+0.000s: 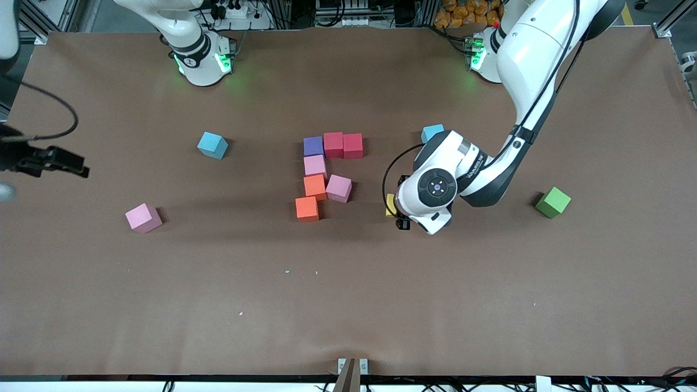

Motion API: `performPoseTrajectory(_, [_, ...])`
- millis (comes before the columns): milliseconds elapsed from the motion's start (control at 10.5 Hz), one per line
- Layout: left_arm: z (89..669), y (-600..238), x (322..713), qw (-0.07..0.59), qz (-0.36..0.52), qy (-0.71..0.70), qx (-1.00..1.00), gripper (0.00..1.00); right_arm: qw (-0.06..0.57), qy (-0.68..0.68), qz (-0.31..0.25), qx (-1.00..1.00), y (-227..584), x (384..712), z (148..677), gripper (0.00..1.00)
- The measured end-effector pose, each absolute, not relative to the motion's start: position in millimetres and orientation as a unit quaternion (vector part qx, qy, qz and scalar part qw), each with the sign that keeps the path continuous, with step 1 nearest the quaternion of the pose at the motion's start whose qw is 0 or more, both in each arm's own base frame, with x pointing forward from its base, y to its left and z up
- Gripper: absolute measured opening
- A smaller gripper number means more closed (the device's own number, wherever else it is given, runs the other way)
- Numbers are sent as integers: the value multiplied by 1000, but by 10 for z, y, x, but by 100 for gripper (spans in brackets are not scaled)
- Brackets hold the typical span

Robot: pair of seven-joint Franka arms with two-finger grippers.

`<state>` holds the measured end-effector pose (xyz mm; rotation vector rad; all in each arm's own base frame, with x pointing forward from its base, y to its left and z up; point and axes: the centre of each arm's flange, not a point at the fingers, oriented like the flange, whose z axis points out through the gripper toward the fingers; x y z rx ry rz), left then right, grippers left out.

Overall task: Arrange 11 blocks into digit 3
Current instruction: 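Withdraw the right gripper past the pink cube away from the cluster, then carry the yellow cube with the left gripper to the cube cluster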

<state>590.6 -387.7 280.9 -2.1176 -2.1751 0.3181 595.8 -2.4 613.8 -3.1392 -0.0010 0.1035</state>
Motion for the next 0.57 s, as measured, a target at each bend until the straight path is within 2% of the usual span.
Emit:
performPoseTrajectory(190, [2836,-3837,5936,45,102,-735,-669,54,0,-2,19,-1000,-1,5899,6276,100])
performPoseTrajectory(570, [2864,-3953,5889,42,94,-775,-623,54,8,8,9,-1000,-104,5979,6126,100])
